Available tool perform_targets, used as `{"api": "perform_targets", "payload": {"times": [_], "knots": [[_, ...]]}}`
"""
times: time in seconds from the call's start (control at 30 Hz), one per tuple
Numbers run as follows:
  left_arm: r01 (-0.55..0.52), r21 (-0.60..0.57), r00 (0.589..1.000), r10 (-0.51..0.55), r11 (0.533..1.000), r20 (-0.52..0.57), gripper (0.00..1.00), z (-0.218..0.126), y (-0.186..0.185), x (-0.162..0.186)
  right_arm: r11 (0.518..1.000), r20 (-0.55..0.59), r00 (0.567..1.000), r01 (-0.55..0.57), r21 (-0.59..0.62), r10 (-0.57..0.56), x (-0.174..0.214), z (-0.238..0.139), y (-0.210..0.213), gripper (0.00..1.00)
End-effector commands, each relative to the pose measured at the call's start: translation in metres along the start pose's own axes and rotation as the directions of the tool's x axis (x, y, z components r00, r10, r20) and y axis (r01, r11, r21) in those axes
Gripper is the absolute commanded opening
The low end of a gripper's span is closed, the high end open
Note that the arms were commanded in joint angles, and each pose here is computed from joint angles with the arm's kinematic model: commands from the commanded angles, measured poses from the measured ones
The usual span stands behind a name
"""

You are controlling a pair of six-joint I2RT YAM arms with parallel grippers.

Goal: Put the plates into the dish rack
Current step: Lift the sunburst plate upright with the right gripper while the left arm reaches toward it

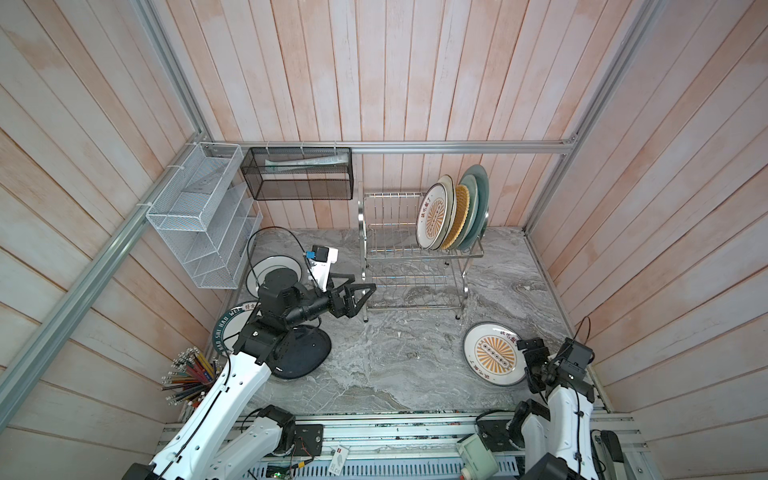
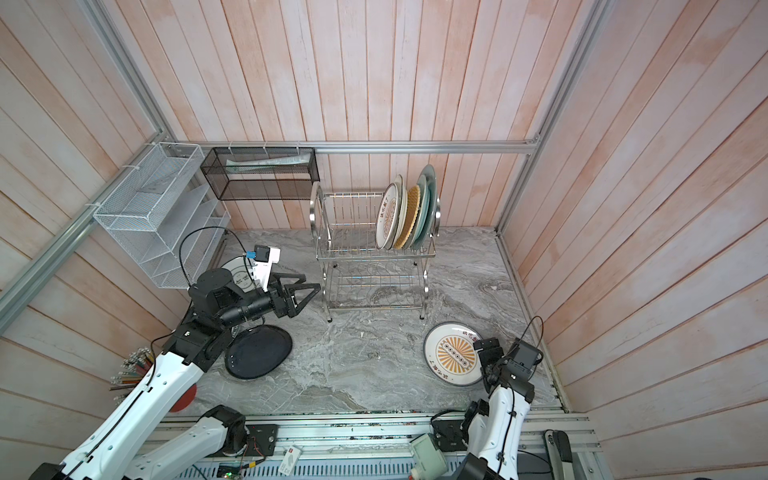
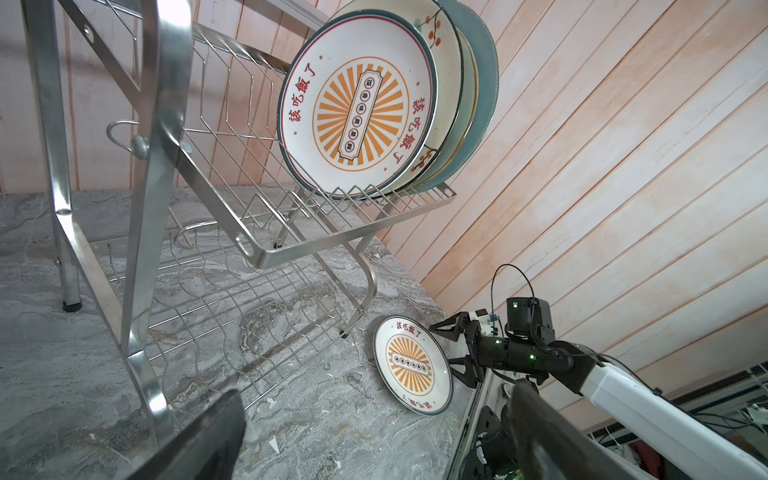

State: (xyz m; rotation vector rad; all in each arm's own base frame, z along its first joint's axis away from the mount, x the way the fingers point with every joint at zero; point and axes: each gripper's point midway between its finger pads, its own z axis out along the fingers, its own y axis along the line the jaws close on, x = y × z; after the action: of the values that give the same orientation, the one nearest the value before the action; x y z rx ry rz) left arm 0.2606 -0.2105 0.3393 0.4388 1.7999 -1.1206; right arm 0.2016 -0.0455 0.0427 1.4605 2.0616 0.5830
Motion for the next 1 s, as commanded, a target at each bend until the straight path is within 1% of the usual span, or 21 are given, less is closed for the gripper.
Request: {"api": "perform_targets", "payload": {"times": [0.0, 0.07, 0.17, 0.2, 0.23, 0.3, 0.37, 0.43, 0.53, 0.63, 0.8, 0.83, 0.87, 0.9, 0.97], "knots": [[0.012, 0.039, 1.0, -0.011, 0.999, -0.009, 1.0, 0.002, -0.003, 0.002, 0.999, -0.113, 0.993, 0.022, -0.049, -0.027, 0.033, 0.008, 0.001, 0.93], [0.023, 0.074, 0.999, -0.021, 0.997, -0.03, 1.0, 0.004, -0.006, 0.008, 0.994, -0.141, 0.988, 0.05, -0.099, -0.064, 0.043, 0.01, 0.006, 0.89], [0.071, 0.127, 0.995, -0.061, 0.989, -0.08, 1.0, 0.009, -0.008, 0.022, 0.986, -0.181, 0.979, 0.065, -0.154, -0.093, 0.056, 0.013, 0.009, 0.71], [0.087, 0.139, 0.993, -0.074, 0.986, -0.095, 1.0, 0.01, -0.008, 0.027, 0.984, -0.193, 0.976, 0.068, -0.163, -0.099, 0.06, 0.014, 0.008, 0.67], [0.101, 0.15, 0.99, -0.085, 0.984, -0.108, 1.0, 0.011, -0.008, 0.031, 0.982, -0.206, 0.973, 0.069, -0.173, -0.105, 0.064, 0.015, 0.007, 0.64], [0.135, 0.162, 0.984, -0.114, 0.977, -0.135, 1.0, 0.013, -0.006, 0.042, 0.981, -0.222, 0.968, 0.077, -0.177, -0.116, 0.069, 0.017, 0.005, 0.61], [0.148, 0.165, 0.981, -0.123, 0.975, -0.151, 1.0, 0.015, -0.006, 0.051, 0.98, -0.222, 0.967, 0.085, -0.18, -0.124, 0.07, 0.019, 0.004, 0.59], [0.142, 0.168, 0.979, -0.114, 0.975, -0.166, 1.0, 0.018, -0.009, 0.058, 0.98, -0.219, 0.968, 0.085, -0.178, -0.124, 0.071, 0.021, 0.003, 0.54], [0.136, 0.178, 0.976, -0.101, 0.975, -0.195, 1.0, 0.024, -0.015, 0.067, 0.983, -0.232, 0.966, 0.073, -0.167, -0.111, 0.073, 0.025, -0.002, 0.49], [0.14, 0.17, 0.974, -0.104, 0.975, -0.201, 1.0, 0.03, -0.015, 0.07, 0.983, -0.243, 0.964, 0.063, -0.172, -0.105, 0.075, 0.026, -0.001, 0.36], [0.139, 0.158, 0.977, -0.11, 0.978, -0.183, 1.0, 0.032, -0.012, 0.066, 0.983, -0.214, 0.971, 0.066, -0.171, -0.102, 0.067, 0.017, 0.009, 0.1], [0.137, 0.159, 0.977, -0.107, 0.978, -0.183, 1.0, 0.032, -0.013, 0.066, 0.982, -0.204, 0.973, 0.071, -0.173, -0.106, 0.064, 0.015, 0.012, 0.07], [0.133, 0.16, 0.977, -0.103, 0.978, -0.185, 1.0, 0.033, -0.014, 0.065, 0.983, -0.191, 0.976, 0.073, -0.168, -0.105, 0.061, 0.011, 0.015, 0.03], [0.129, 0.162, 0.977, -0.097, 0.978, -0.188, 1.0, 0.033, -0.014, 0.066, 0.984, -0.183, 0.977, 0.078, -0.161, -0.107, 0.058, 0.008, 0.017, 0.0], [0.104, 0.176, 0.98, -0.071, 0.979, -0.186, 1.0, 0.033, -0.02, 0.066, 0.985, -0.165, 0.98, 0.086, -0.149, -0.111, 0.052, 0.003, 0.023, 0.0]]}}
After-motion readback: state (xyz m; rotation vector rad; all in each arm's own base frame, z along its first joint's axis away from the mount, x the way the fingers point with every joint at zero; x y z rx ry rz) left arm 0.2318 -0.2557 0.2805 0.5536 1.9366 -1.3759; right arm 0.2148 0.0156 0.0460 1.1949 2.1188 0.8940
